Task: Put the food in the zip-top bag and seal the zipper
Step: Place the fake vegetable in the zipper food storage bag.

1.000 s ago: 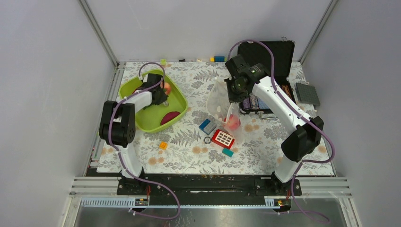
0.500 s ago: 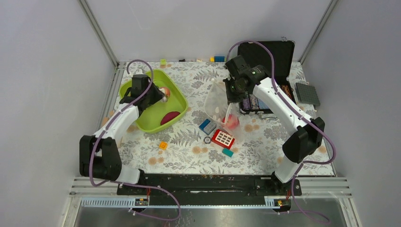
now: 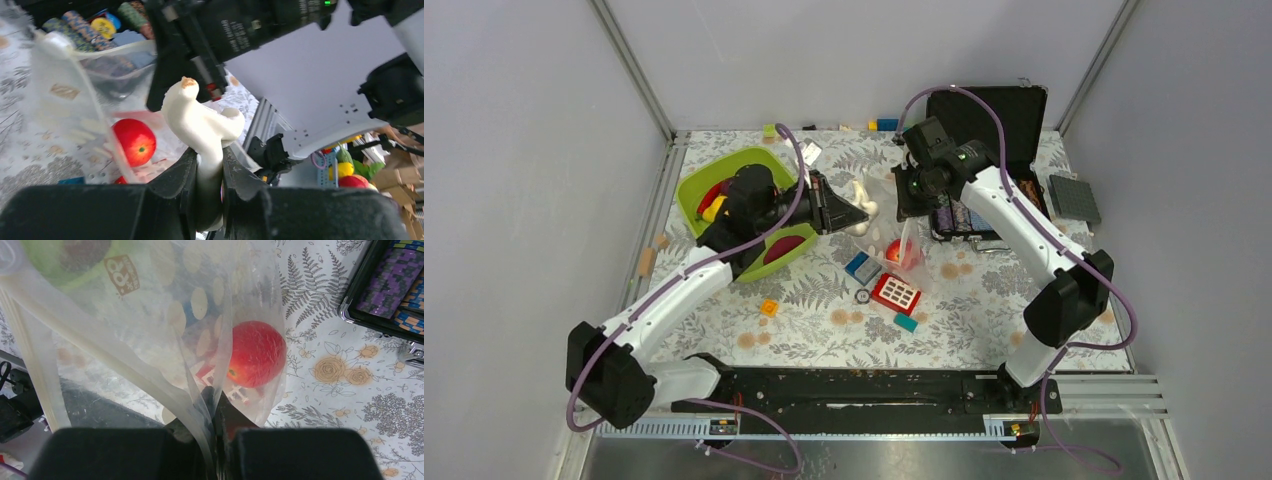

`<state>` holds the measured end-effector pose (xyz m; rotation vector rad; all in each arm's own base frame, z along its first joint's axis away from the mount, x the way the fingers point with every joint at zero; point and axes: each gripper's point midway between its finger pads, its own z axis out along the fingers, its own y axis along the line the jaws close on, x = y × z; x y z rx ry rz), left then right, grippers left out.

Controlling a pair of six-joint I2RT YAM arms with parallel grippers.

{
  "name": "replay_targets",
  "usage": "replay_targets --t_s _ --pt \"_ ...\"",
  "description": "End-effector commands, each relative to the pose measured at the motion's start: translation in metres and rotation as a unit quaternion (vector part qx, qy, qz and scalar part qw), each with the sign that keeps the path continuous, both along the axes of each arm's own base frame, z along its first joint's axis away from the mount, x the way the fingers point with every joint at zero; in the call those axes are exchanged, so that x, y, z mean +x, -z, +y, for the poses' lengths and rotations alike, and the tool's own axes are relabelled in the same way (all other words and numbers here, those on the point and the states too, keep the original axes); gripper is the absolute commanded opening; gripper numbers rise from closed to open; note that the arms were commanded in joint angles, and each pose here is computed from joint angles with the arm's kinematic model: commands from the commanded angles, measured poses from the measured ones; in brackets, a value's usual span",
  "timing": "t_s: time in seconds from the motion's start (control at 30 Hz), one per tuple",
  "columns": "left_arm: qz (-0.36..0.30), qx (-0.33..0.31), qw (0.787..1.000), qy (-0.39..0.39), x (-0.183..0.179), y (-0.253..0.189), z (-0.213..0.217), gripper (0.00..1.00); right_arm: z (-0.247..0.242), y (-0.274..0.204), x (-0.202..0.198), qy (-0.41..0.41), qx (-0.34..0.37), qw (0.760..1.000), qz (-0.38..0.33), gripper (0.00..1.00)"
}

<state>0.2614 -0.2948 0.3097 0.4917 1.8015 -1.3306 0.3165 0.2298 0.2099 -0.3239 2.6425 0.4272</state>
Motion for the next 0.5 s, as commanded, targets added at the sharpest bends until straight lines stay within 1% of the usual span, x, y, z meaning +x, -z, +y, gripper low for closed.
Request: replay_targets --t_s 0.0,0.13,0.2,0.27,0.3,0.4,0.47 --pt "-0.056 -0.045 0.995 0.063 -0.012 -0.037 -0.021 0.0 0.004 -0.019 -0.004 -0.001 0.035 0.999 -0.019 0.08" --pt "0.001 -0.033 0.997 0.075 -0.003 -0.012 -0.04 0.0 0.006 -0.021 -0.004 0.006 0.048 0.999 -0.025 0.09" --pt "0.026 -0.016 0.997 0.073 0.003 0.001 -0.045 0.01 0.006 -0.022 -0.005 0.01 0.051 0.998 -0.026 0.09" --pt "0.038 0.008 0.998 0.055 0.01 0.014 -0.046 0.04 0.005 -0.024 -0.006 0.012 0.052 0.998 -0.027 0.11" --pt "0.039 0.019 0.998 0.048 0.011 0.019 -0.045 0.1 0.005 -0.025 -0.006 0.013 0.053 0.998 -0.029 0.13" --pt "0.023 0.039 0.998 0.036 0.01 0.021 -0.043 0.32 0.004 -0.025 -0.006 0.013 0.053 0.998 -0.03 0.15" --pt "0.013 0.04 0.998 0.035 0.006 0.018 -0.042 0.52 0.004 -0.025 -0.005 0.013 0.053 0.998 -0.031 0.16"
